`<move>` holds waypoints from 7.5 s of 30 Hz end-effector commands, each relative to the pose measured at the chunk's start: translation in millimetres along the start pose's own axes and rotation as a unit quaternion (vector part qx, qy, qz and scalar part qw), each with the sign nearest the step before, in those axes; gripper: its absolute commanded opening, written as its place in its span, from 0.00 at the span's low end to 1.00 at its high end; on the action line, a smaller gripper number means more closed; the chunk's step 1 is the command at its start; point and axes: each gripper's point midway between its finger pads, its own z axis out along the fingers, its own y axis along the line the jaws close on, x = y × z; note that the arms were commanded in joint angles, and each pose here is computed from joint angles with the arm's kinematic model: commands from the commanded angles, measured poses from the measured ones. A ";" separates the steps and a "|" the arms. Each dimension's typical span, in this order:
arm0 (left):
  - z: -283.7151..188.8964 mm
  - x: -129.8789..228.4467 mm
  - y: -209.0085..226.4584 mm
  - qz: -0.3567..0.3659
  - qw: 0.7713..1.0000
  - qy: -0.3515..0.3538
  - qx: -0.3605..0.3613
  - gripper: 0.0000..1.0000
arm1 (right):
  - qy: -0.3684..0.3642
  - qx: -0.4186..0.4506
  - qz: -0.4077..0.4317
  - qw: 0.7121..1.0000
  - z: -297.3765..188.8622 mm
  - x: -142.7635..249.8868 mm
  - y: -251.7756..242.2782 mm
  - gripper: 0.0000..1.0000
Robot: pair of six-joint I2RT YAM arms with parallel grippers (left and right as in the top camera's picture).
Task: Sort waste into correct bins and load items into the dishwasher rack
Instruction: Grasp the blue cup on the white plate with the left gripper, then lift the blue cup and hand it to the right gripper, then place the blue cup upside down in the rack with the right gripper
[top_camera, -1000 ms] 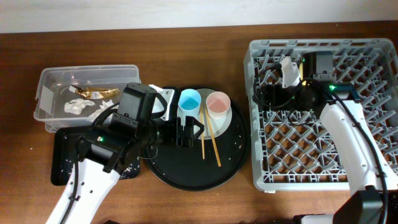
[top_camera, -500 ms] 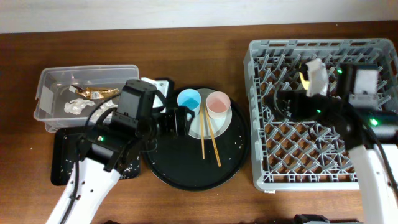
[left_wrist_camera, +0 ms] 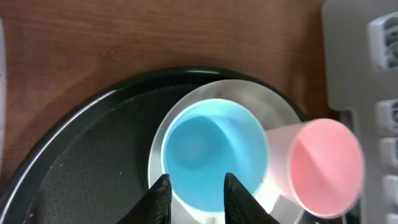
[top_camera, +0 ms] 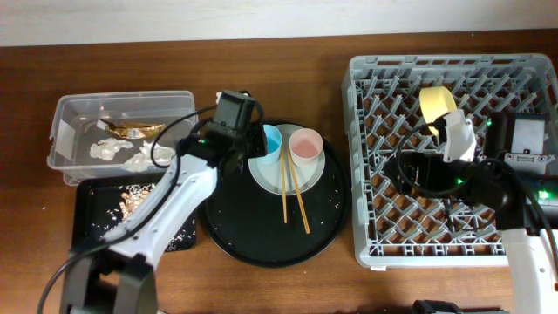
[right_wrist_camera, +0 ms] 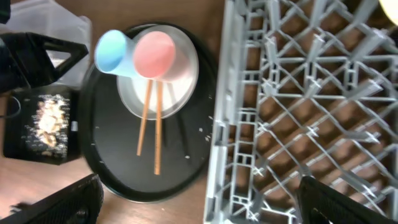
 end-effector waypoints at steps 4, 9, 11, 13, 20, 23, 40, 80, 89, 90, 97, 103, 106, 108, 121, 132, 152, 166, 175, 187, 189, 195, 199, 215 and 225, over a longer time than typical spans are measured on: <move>17.8 -5.3 13.1 0.000 0.999 -0.013 -0.043 0.36 | -0.011 0.029 -0.001 1.000 -6.0 -3.2 -8.5 0.99; 18.6 -4.6 13.5 0.000 0.999 -0.012 -0.044 0.41 | -0.009 0.029 0.000 1.000 -5.3 -3.1 -8.9 0.98; 20.5 -3.5 14.1 0.000 0.999 -0.010 -0.045 0.41 | -0.007 0.029 0.001 1.000 -5.2 -2.3 -8.9 0.98; 23.8 -1.9 14.9 0.000 0.999 -0.007 -0.046 0.41 | -0.007 0.029 0.001 1.000 -5.2 -2.0 -8.9 0.98; 46.4 15.2 23.4 0.003 0.998 0.024 -0.062 0.32 | -0.006 0.029 0.001 1.000 -5.2 -1.6 -8.9 0.98; 48.4 16.9 23.6 0.003 0.998 0.027 -0.062 0.25 | -0.006 0.029 0.001 1.000 -5.2 -1.6 -9.0 0.98; 46.1 7.3 18.7 0.002 0.998 0.013 -0.055 0.10 | -0.004 0.042 -0.005 0.999 -5.5 -0.6 -13.5 0.98; -221.9 2.1 -149.5 0.127 0.795 0.059 0.591 0.01 | -0.070 -0.420 -0.176 0.887 -67.3 7.0 133.6 0.98; -230.3 10.1 -165.4 0.143 0.780 0.064 0.606 0.00 | -0.076 -0.455 -0.171 0.871 -77.9 7.1 141.7 0.98; -232.8 10.0 -168.6 0.148 0.776 0.060 0.610 0.01 | -0.074 -0.455 -0.170 0.871 -78.0 7.6 141.8 0.98; -244.5 12.1 -183.4 0.171 0.758 0.046 0.628 0.00 | -0.058 -0.470 -0.190 0.860 -77.0 16.5 153.8 0.98; -246.9 18.4 -188.8 0.176 0.753 0.053 0.632 0.01 | -0.064 -0.481 -0.226 0.845 -77.4 17.5 164.2 0.88; -246.8 18.6 -188.8 0.176 0.753 0.053 0.632 0.00 | -0.069 -0.480 -0.232 0.843 -77.0 15.6 164.2 0.83; -246.8 18.7 -188.8 0.176 0.753 0.054 0.632 0.00 | -0.076 -0.481 -0.240 0.840 -77.7 13.4 164.9 0.81; -245.9 19.7 -188.3 0.173 0.754 0.058 0.631 0.07 | -0.098 -0.480 -0.264 0.831 -79.1 6.1 166.2 0.55; -236.5 30.2 -182.2 0.167 0.763 0.080 0.619 0.23 | -0.125 -0.457 -0.298 0.829 -74.7 -4.9 164.5 0.52; -161.2 -55.6 -71.8 0.006 0.908 -0.022 0.418 0.79 | -0.065 -0.234 -0.197 0.950 -15.8 -18.0 101.0 0.47; -131.6 -46.5 -38.6 -0.050 0.948 -0.003 0.314 0.99 | -0.059 0.100 -0.058 0.991 62.1 -77.7 -32.3 0.45; -131.6 -46.5 -38.7 -0.050 0.948 -0.003 0.315 0.99 | -0.055 0.100 -0.056 0.992 114.1 -99.9 -50.5 0.46; -131.6 -46.5 -38.7 -0.050 0.948 -0.003 0.315 0.99 | 0.023 0.107 -0.034 0.993 168.1 -75.5 -75.3 0.45; -131.6 -46.5 -38.7 -0.050 0.948 -0.003 0.315 0.99 | 0.026 0.107 -0.033 0.993 170.5 -74.2 -76.5 0.46; -131.6 -46.5 -38.7 -0.050 0.948 -0.003 0.315 0.99 | 0.030 0.107 -0.032 0.993 170.9 -72.5 -76.8 0.71; -131.6 -46.5 -38.7 -0.050 0.948 -0.003 0.315 0.99 | 0.031 0.107 -0.031 0.993 170.8 -71.8 -76.9 0.74; -131.5 -46.4 -38.6 -0.050 0.948 -0.003 0.314 0.99 | -0.045 0.085 -0.060 0.994 149.9 -118.8 -56.3 0.04; -131.6 -46.4 -38.6 -0.050 0.948 -0.002 0.314 0.99 | -0.070 0.122 -0.063 0.988 184.5 -138.2 -82.3 0.05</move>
